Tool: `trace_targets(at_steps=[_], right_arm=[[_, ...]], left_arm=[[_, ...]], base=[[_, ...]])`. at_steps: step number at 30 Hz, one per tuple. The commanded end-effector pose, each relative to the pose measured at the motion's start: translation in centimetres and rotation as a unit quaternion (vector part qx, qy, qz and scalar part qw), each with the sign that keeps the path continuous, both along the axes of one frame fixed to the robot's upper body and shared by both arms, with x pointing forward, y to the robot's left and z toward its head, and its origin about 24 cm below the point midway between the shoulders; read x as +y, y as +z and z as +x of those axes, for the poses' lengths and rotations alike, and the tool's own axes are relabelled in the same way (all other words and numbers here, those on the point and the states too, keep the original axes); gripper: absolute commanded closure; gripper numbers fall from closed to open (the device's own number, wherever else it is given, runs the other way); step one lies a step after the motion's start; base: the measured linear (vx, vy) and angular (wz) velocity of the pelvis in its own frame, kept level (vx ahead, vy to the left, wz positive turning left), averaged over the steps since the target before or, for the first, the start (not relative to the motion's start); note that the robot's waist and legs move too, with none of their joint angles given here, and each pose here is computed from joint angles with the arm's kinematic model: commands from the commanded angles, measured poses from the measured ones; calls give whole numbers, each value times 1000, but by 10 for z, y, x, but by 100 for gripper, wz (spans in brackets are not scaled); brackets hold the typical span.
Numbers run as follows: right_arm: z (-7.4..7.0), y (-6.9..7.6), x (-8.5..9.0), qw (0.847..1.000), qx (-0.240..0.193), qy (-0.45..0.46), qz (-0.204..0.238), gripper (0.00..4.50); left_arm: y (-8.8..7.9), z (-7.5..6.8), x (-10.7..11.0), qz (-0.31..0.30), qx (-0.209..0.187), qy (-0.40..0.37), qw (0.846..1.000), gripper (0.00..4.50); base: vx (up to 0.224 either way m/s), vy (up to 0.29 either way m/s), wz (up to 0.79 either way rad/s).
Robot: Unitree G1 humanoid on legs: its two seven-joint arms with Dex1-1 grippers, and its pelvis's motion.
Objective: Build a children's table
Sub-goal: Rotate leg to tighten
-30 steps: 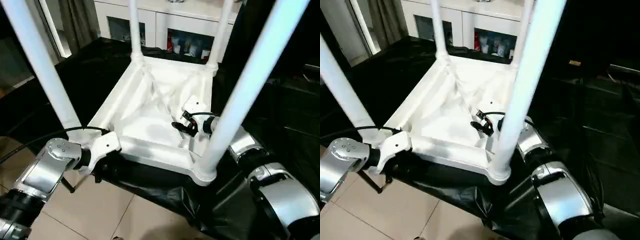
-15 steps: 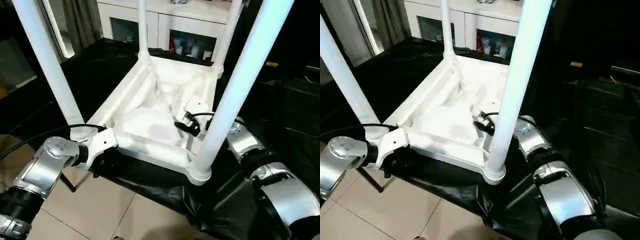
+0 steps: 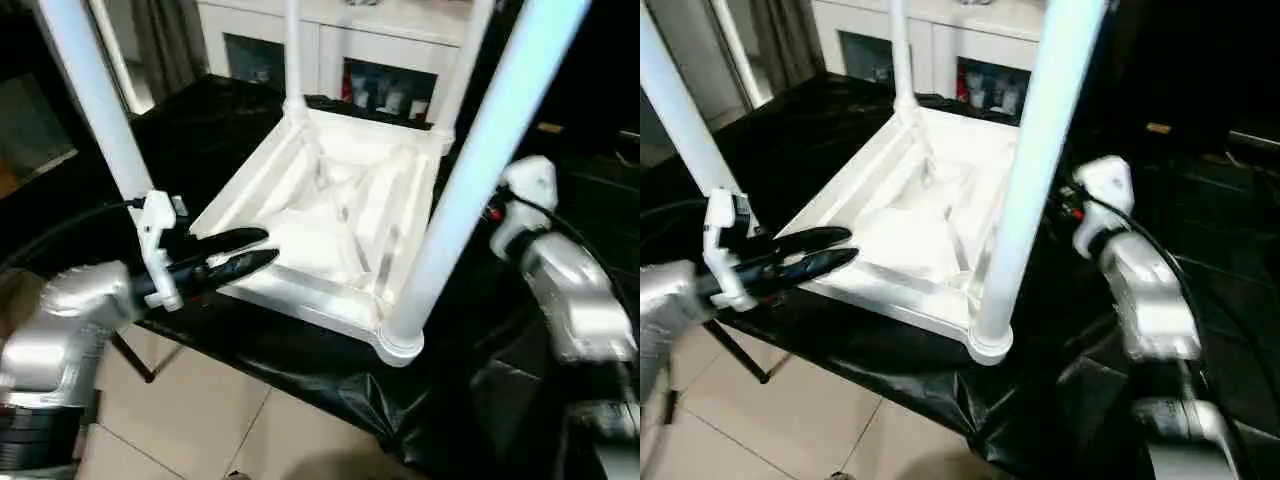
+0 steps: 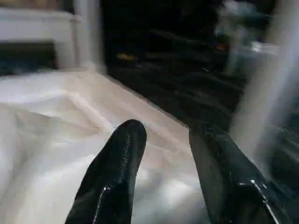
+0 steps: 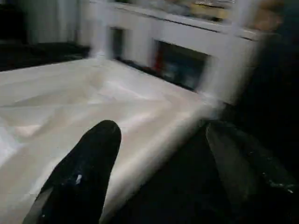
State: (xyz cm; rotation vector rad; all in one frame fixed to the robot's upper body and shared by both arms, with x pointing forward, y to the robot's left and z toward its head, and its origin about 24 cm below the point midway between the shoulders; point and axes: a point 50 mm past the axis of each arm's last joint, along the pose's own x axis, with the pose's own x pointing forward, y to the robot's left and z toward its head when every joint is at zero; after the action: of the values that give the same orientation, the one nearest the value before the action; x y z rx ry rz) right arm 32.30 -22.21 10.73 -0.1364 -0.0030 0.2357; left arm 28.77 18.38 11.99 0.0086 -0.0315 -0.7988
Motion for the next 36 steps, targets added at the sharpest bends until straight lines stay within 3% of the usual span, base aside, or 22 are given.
trace_targets(at_steps=[1, 2, 3, 6, 9, 10, 12, 16, 29, 36], right_arm=[[-8, 2, -5, 998, 1, -57, 12, 120], [-9, 1, -5, 998, 2, -63, 15, 120], [-22, -5, -3, 994, 8, -102, 33, 120], [-42, -15, 4, 991, 3, -130, 7, 120], [-53, -24, 4, 985, 6, -170, 34, 120], [-53, -24, 4, 985, 6, -170, 34, 120], [-68, -24, 7, 981, -11, -190, 41, 120], [-76, -23, 16, 983, -12, -166, 72, 120], [-63, -26, 31, 986, 16, -147, 70, 120], [-58, -36, 32, 986, 47, -151, 54, 120]], left_arm=[[-4, 9, 6, 35, -22, 124, 991, 251], [-5, 9, 6, 37, -23, 132, 990, 251], [-10, 12, 6, 46, -38, 207, 977, 251], [-16, 7, 3, 53, -84, 286, 953, 251], [-22, 3, -3, 36, -85, 301, 949, 251], [-22, 3, -3, 36, -85, 301, 949, 251], [-29, -3, -12, 29, -90, 302, 949, 251], [-37, -7, -13, 36, -84, 325, 941, 251], [-44, -6, -16, 47, -78, 325, 941, 251], [-41, -4, -15, 48, -86, 321, 942, 251]], base=[[0, 0, 0], [0, 0, 0], [0, 0, 0], [0, 0, 0], [0, 0, 0], [0, 0, 0], [0, 0, 0], [0, 0, 0], [0, 0, 0], [-27, 6, -1]])
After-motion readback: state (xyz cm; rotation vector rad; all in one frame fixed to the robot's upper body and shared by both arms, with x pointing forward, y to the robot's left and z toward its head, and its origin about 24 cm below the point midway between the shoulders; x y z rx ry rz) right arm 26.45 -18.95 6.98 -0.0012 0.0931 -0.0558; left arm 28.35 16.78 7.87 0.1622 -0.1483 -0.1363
